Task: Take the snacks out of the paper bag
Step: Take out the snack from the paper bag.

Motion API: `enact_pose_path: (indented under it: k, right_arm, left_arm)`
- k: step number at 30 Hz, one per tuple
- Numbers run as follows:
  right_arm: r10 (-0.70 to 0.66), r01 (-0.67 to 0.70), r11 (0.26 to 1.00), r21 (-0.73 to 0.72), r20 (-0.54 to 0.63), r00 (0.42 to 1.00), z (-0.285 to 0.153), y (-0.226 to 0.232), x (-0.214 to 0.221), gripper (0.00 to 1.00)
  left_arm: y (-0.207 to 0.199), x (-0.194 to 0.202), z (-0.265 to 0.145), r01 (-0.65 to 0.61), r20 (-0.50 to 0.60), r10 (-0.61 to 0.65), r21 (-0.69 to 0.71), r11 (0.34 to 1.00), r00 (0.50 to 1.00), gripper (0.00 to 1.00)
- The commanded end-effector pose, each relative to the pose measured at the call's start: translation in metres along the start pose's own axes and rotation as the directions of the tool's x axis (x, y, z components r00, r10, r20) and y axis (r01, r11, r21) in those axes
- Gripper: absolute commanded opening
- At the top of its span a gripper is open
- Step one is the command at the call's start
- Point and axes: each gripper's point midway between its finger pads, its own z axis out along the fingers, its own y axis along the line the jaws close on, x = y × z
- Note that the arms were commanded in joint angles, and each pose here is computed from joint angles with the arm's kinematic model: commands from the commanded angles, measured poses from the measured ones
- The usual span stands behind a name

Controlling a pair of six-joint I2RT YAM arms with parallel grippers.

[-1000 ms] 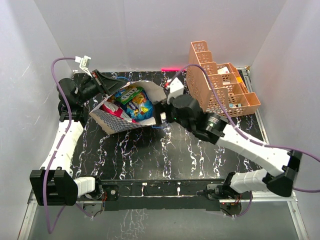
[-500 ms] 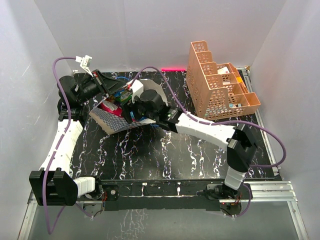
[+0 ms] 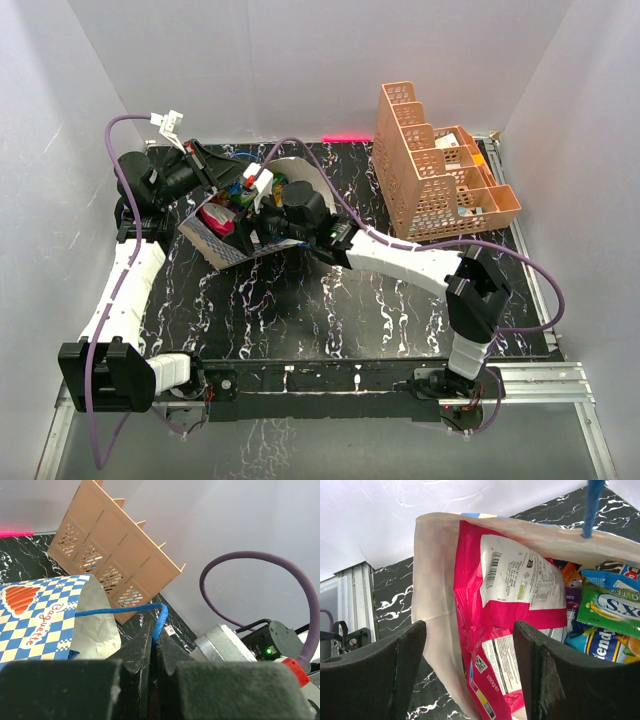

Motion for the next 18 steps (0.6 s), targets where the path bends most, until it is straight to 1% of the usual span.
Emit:
enact_pose_path:
  k: [1,6,9,12,14,17,18]
  right_arm:
    - [-0.024,0.025,1.000,-0.017,0.091,0.996,0.014,0.007,-0.028,0.72]
    - [-0.063,0.062,0.998,0.009,0.087,0.994,0.020,0.007,-0.026,0.72]
    - [-0.107,0.099,0.990,0.096,0.076,0.991,0.024,-0.003,-0.026,0.71]
    - [-0.145,0.133,0.969,0.207,0.044,0.988,0.027,-0.015,-0.025,0.66]
    - [-0.147,0.131,0.952,0.275,0.038,0.988,0.026,-0.026,-0.026,0.61]
    - [-0.148,0.138,0.940,0.312,0.007,0.989,0.029,-0.035,-0.021,0.50]
    - [-0.147,0.141,0.939,0.314,-0.006,0.989,0.031,-0.036,-0.018,0.49]
  left_arm:
    - [-0.034,-0.017,-0.003,-0.065,0.035,0.063,0.067,0.996,0.997,0.00]
    - [-0.034,-0.017,-0.003,-0.064,0.033,0.062,0.064,0.996,0.998,0.00]
    - [-0.035,-0.018,-0.003,-0.063,0.037,0.060,0.067,0.996,0.998,0.00]
    - [-0.035,-0.018,-0.003,-0.064,0.036,0.062,0.067,0.996,0.997,0.00]
    - [-0.035,-0.019,-0.003,-0.067,0.036,0.064,0.065,0.996,0.997,0.00]
    - [-0.035,-0.018,-0.003,-0.066,0.036,0.064,0.065,0.996,0.997,0.00]
    - [-0.035,-0.018,-0.004,-0.068,0.037,0.065,0.064,0.996,0.997,0.00]
